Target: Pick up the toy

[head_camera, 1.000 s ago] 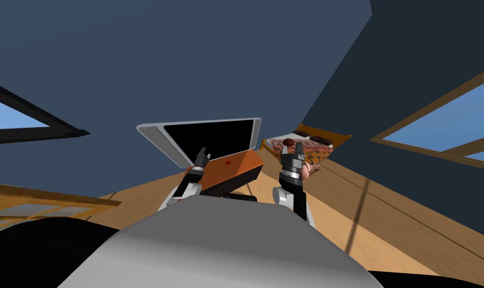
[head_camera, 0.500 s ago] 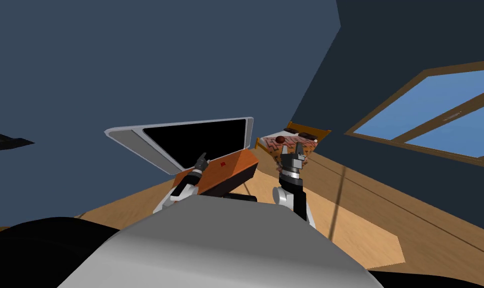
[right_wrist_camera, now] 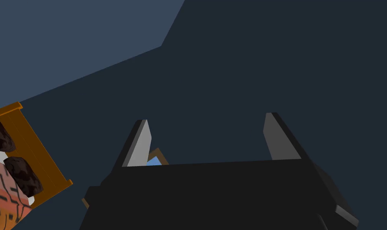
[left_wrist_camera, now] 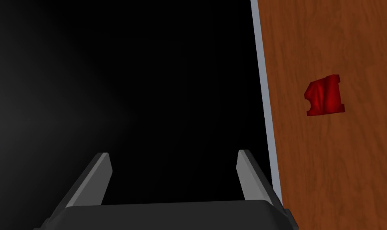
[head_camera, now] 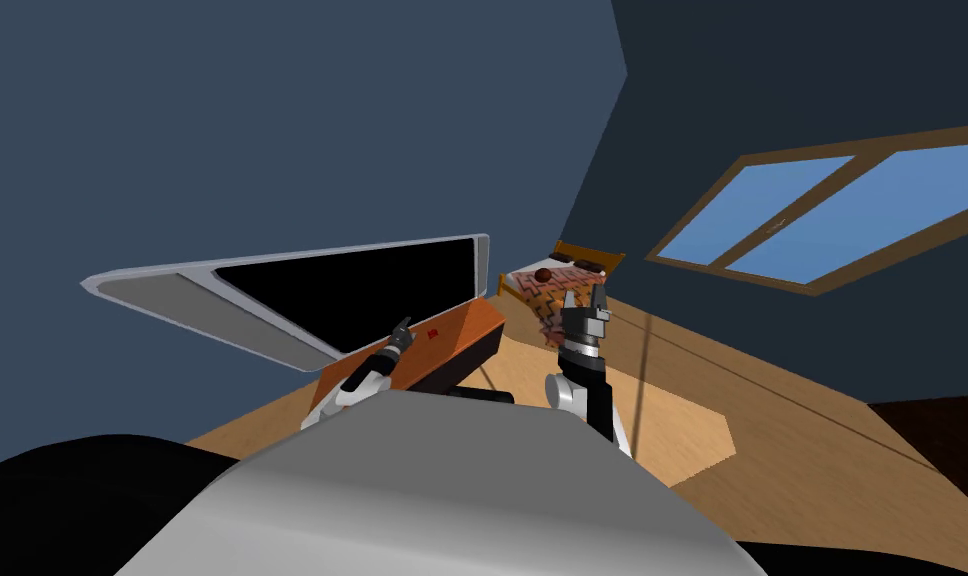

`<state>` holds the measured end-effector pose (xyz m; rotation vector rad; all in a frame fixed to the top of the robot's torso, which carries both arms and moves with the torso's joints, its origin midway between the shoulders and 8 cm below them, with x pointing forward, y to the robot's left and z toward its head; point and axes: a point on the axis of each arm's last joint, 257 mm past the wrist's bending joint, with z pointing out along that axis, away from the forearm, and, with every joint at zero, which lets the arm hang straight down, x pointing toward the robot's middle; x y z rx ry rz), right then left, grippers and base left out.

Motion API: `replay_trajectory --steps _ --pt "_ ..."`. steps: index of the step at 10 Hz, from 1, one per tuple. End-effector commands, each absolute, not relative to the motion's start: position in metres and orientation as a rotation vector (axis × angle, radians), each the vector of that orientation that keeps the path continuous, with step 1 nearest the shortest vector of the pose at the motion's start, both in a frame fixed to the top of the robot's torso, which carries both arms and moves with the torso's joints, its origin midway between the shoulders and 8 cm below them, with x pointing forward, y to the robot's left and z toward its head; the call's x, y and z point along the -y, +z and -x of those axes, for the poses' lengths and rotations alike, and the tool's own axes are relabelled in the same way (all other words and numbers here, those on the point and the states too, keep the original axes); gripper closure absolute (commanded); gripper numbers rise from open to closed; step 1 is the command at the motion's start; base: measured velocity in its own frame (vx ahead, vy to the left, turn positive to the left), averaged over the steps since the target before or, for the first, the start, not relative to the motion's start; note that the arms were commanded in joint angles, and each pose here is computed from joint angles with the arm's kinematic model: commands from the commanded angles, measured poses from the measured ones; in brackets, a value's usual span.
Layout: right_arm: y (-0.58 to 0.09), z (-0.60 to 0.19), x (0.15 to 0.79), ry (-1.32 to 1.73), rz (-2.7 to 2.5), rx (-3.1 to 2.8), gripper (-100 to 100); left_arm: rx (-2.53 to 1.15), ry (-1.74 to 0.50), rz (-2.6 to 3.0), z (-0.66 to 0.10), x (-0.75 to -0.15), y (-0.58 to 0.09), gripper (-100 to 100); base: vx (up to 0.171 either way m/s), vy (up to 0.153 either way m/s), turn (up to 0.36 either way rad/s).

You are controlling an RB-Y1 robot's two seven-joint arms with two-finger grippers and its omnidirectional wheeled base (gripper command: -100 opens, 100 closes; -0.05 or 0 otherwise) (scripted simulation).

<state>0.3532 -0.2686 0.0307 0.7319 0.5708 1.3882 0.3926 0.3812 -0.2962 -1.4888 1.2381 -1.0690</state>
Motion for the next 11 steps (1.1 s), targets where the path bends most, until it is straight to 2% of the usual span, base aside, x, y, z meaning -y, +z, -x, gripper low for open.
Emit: replay_trajectory --steps 1,11 --pt "0.031 -0.353 0.269 1.388 -0.732 -0.571 0 -1.266 -1.010 1.609 -0.374 -0.403 -0.331 -100 0.024 -0.019 -0.333" --pt "0.031 -0.353 0.269 1.388 -0.732 -0.571 0 -1.260 -0.768 2.033 -0.300 -0.474 -0.435 -100 0.040 -0.019 -0.212"
